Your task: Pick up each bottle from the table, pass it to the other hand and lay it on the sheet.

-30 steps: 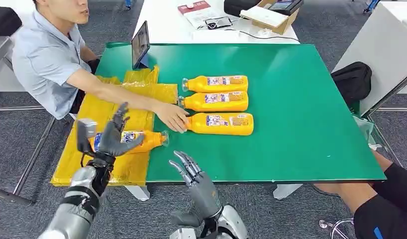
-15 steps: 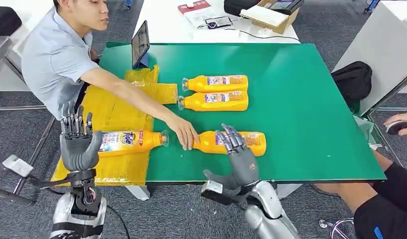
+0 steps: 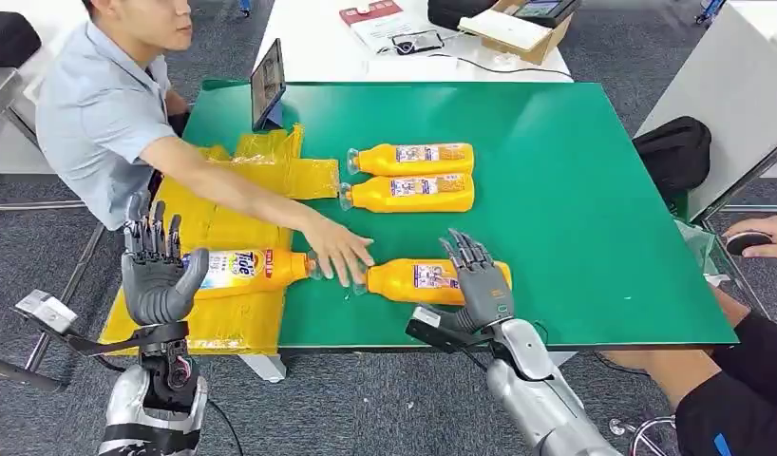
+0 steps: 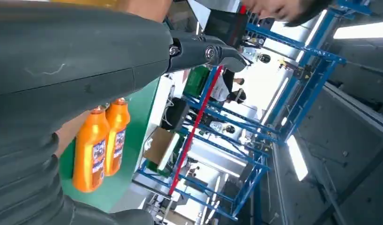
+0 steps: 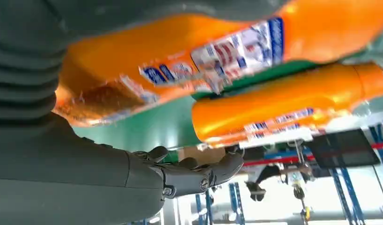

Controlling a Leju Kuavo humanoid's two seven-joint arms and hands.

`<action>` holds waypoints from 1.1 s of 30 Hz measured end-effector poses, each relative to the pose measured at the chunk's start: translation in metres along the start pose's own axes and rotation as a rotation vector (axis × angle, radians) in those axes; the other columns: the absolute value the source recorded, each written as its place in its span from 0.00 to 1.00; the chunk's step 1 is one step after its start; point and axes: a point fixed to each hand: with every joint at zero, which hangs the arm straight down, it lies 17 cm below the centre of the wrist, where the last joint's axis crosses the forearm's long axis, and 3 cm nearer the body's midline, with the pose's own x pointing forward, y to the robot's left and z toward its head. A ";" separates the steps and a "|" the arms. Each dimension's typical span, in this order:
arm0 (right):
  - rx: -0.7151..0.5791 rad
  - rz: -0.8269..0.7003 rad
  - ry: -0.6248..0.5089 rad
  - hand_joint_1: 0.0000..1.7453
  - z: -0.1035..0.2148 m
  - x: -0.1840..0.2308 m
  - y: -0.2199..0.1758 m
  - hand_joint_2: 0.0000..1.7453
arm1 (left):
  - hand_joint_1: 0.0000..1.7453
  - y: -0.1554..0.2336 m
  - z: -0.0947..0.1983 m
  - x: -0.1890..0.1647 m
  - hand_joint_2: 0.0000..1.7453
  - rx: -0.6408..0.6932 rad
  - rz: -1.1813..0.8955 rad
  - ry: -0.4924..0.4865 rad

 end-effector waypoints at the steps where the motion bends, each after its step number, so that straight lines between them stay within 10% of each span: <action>1: 0.006 0.000 0.004 0.00 0.000 -0.001 0.002 0.00 | 0.00 0.000 0.000 -0.001 1.00 0.000 -0.001 0.002; 5: 0.032 0.010 0.028 0.00 0.001 -0.008 0.009 0.00 | 0.00 0.000 0.000 -0.001 1.00 0.001 -0.001 0.004; 6: 0.040 0.021 0.043 0.00 0.002 -0.011 0.011 1.00 | 0.00 0.000 0.000 -0.002 1.00 0.002 -0.001 0.005; 21: 0.162 0.272 0.224 0.00 0.000 -0.059 0.020 1.00 | 0.00 0.010 0.016 -0.014 1.00 0.014 -0.033 0.064; 33: 0.271 0.168 0.190 0.00 -0.008 -0.052 0.034 1.00 | 0.00 0.012 0.022 -0.017 1.00 0.008 -0.040 0.086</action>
